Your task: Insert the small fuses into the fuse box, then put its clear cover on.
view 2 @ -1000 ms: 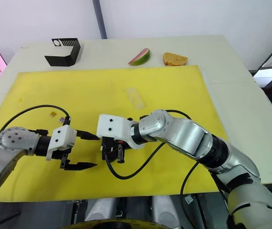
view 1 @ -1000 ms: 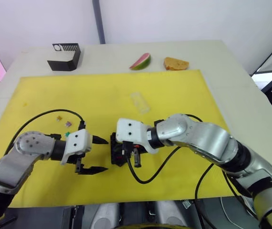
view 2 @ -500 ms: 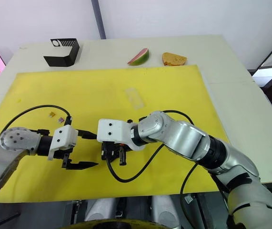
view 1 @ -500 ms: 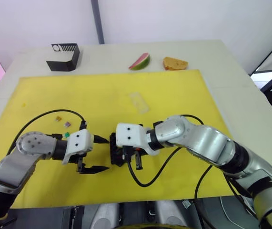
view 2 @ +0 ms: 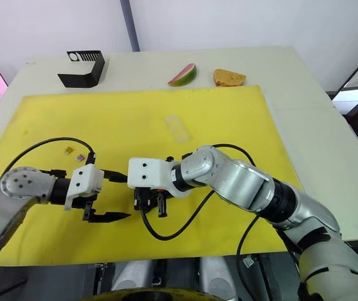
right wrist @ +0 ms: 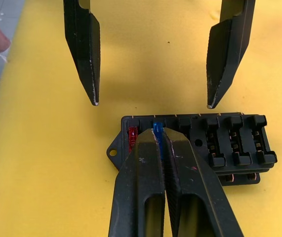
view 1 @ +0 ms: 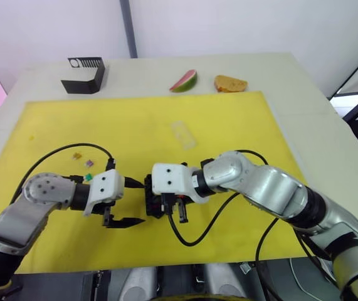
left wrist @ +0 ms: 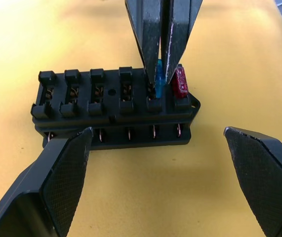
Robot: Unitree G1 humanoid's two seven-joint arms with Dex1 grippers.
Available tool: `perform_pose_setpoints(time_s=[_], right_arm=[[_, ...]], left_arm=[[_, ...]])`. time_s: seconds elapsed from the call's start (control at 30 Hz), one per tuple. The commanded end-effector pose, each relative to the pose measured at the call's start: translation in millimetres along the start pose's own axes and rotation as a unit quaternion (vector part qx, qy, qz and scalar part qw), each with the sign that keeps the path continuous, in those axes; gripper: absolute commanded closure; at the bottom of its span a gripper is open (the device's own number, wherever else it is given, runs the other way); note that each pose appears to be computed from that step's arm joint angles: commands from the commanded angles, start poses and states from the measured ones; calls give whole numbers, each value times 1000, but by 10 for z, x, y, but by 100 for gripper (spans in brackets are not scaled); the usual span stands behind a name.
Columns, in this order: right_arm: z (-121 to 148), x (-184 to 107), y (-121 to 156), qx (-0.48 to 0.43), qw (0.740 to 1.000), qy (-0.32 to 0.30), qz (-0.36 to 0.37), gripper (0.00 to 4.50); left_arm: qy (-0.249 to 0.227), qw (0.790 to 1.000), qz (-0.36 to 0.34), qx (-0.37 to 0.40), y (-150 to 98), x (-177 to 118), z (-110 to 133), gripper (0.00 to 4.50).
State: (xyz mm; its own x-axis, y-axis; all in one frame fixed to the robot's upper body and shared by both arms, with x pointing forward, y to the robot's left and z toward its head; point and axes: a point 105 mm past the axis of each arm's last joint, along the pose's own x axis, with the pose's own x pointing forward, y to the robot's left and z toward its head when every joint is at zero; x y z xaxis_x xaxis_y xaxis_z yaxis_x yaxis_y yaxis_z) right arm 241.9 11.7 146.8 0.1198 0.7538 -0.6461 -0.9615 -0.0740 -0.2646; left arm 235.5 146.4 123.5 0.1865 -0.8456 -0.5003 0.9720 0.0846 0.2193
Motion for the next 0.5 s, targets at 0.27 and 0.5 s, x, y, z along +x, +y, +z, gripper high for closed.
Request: perform_pose_setpoints(time_s=[0.27, 0.5], right_arm=[[101, -61, -30, -3, 1000, -17, -3, 450], [140, -93, -49, 0, 1000, -21, -5, 450]], left_arm=[[-3, 1000, -3, 21, -24, 33, 77, 2], [0, 1000, -6, 23, -48, 40, 66, 2]])
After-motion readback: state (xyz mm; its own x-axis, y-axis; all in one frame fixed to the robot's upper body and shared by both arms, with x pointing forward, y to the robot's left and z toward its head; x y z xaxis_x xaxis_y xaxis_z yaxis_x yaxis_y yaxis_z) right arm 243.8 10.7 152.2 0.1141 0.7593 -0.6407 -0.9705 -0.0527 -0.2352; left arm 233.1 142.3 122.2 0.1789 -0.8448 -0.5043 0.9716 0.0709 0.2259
